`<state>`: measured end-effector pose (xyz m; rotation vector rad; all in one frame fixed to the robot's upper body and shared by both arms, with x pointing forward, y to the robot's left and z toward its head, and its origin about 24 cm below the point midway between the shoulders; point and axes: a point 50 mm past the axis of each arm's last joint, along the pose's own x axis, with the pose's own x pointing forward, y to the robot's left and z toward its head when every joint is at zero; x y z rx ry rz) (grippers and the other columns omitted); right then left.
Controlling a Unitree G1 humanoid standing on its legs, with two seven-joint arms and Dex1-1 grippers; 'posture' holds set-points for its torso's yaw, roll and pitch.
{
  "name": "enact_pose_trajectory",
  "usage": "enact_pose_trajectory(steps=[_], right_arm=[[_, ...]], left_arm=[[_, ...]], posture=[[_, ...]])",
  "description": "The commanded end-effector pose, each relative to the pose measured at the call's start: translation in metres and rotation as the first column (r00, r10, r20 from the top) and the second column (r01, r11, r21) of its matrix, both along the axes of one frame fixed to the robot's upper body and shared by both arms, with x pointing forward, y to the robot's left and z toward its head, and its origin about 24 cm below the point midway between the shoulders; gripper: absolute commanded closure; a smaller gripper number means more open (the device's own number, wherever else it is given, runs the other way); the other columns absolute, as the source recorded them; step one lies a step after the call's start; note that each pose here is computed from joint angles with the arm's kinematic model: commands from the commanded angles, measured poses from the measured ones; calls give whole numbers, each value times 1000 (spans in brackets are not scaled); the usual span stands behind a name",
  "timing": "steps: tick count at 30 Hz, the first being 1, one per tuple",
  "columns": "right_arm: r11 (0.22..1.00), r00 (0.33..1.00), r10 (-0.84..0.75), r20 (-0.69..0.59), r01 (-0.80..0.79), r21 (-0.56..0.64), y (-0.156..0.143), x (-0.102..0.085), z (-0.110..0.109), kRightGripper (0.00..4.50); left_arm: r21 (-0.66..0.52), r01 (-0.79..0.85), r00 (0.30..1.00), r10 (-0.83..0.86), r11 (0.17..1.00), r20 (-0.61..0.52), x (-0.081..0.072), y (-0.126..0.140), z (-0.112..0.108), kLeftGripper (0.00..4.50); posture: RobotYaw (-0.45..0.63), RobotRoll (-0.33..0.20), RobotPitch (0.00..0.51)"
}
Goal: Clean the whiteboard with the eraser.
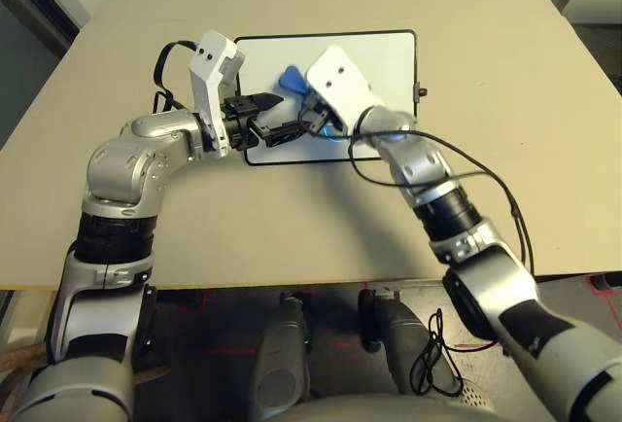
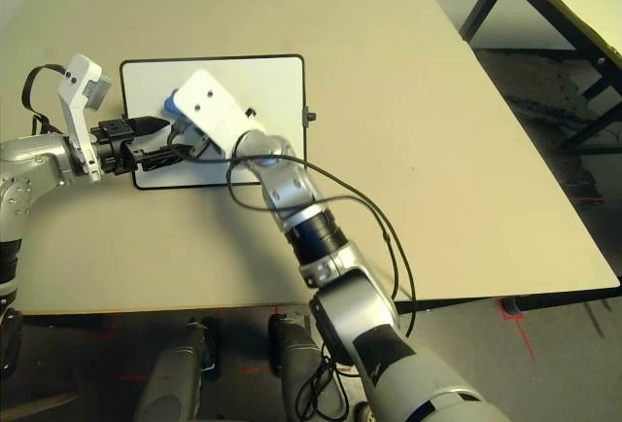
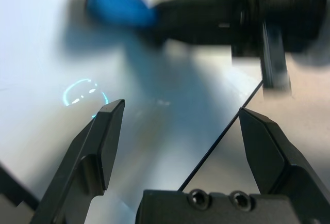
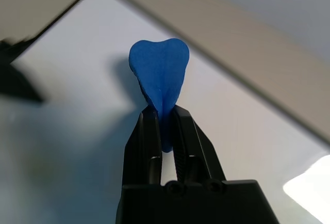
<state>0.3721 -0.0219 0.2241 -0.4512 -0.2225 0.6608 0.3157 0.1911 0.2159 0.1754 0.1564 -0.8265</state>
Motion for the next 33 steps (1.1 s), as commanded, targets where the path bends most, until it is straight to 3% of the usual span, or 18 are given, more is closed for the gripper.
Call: enact_pose_trajectory(steps=[1,5,11,16,26,33], right_arm=[[998,997,-69,-45,69,-1,-13,11,-10,4299],[997,996,-71,-46,71,-4,-15,10,-13,4299],[999,994,-23,-106,18,-48,-11,-9,-42,4299],[998,993,-46,-109,41,-54,-18,-9,-41,4299],[992,992,-125,-29,125,16,-30,14,-6,4299],[997,994,-82,-77,81,-16,-23,3,-29,4299]], left_arm=[[7,10,1000,-10,1000,-8,0,-1,-3,0],[8,12,1000,-12,1000,-5,1,-1,-2,0],[8,19,1000,-19,1000,-3,1,-3,-1,0],[9,26,1000,-26,1000,-4,1,-5,-1,0],[9,34,999,-34,999,-4,0,-7,-1,0],[7,28,1000,-28,1000,-8,0,-6,-2,0]], posture=[[97,0,247],[96,0,245],[94,0,242],[90,0,241],[88,0,239],[93,0,246]])
